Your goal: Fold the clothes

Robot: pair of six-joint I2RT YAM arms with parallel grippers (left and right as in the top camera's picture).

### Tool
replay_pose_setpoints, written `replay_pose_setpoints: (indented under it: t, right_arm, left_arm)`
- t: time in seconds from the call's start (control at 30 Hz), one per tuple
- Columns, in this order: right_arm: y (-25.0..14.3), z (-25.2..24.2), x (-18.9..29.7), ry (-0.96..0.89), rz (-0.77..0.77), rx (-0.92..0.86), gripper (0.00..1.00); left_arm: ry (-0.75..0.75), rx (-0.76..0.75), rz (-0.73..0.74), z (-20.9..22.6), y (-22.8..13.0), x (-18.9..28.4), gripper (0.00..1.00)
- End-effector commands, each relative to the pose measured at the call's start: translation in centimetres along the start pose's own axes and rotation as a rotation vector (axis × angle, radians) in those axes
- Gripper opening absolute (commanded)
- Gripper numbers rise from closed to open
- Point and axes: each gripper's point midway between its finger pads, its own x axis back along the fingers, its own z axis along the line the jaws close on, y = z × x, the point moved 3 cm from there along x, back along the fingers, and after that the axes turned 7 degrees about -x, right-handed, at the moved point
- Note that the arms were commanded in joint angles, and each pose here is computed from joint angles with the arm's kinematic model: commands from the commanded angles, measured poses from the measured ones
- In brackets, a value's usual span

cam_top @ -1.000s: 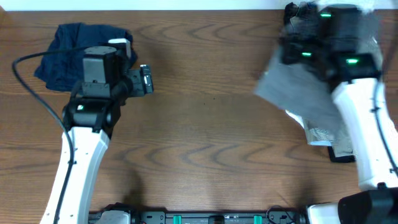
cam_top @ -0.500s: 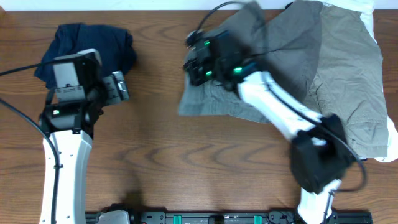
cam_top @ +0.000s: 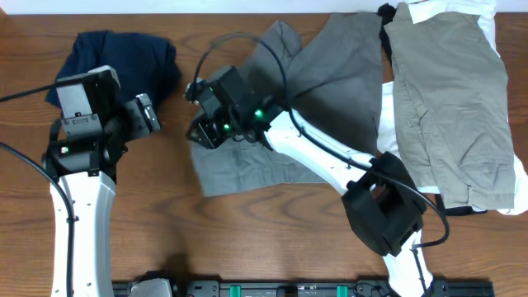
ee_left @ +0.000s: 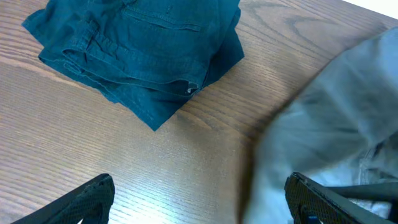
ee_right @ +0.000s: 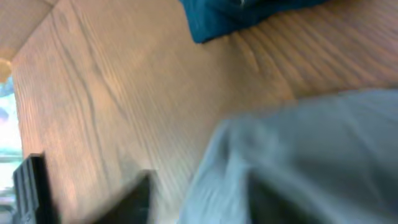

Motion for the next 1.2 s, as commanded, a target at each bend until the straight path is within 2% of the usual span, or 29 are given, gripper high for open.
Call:
replay_pose_setpoints:
  t: [0.0, 0.03, 0.23, 0.4, 0.53, 0.67, 0.9, 1.17]
  right_arm:
    - [3.7, -1.8, 4.0, -0.102, -0.062, 0.027, 0.96]
    - [4.1, -3.0, 5.5, -0.159, -0.055, 0.007, 0.99]
    - [4.2, -12.5, 14.7, -0.475, -0.005, -0.208, 0.99]
    - [-0.1, -21.9, 21.3, -0.706, 0.071, -0.454, 0.99]
    - [-4.3, -27.7, 24.8, -0.764, 0.108, -0.63, 0.99]
    - [-8.3, -31.5, 25.7, -0.783, 0.133, -0.744, 0.99]
    - [-14.5, -36.4, 24.8, -0.824, 0.126, -0.854, 0.91]
    - [-18.5, -39.2, 24.0, -0.843, 0.08, -0.894, 0.82]
  left_arm:
    - [0.014, 0.008, -0.012, 0.3, 0.7, -0.1, 0.89]
    - [0.014, 0.008, -0.011, 0.3, 0.7, -0.1, 0.89]
    - [0.012, 0.008, -0.011, 0.3, 0.7, -0.1, 0.89]
    - [-0.056, -0.009, 0.003, -1.3, 0.5, -0.4, 0.89]
    - [-0.078, -0.035, 0.029, -2.4, 0.2, -1.6, 0.89]
    - [-0.098, -0.061, 0.065, -3.7, -0.2, -3.4, 0.89]
    - [-0.138, -0.112, 0.105, -6.1, -0.9, -6.0, 0.89]
    - [-0.175, -0.157, 0.091, -8.3, -0.9, -6.3, 0.89]
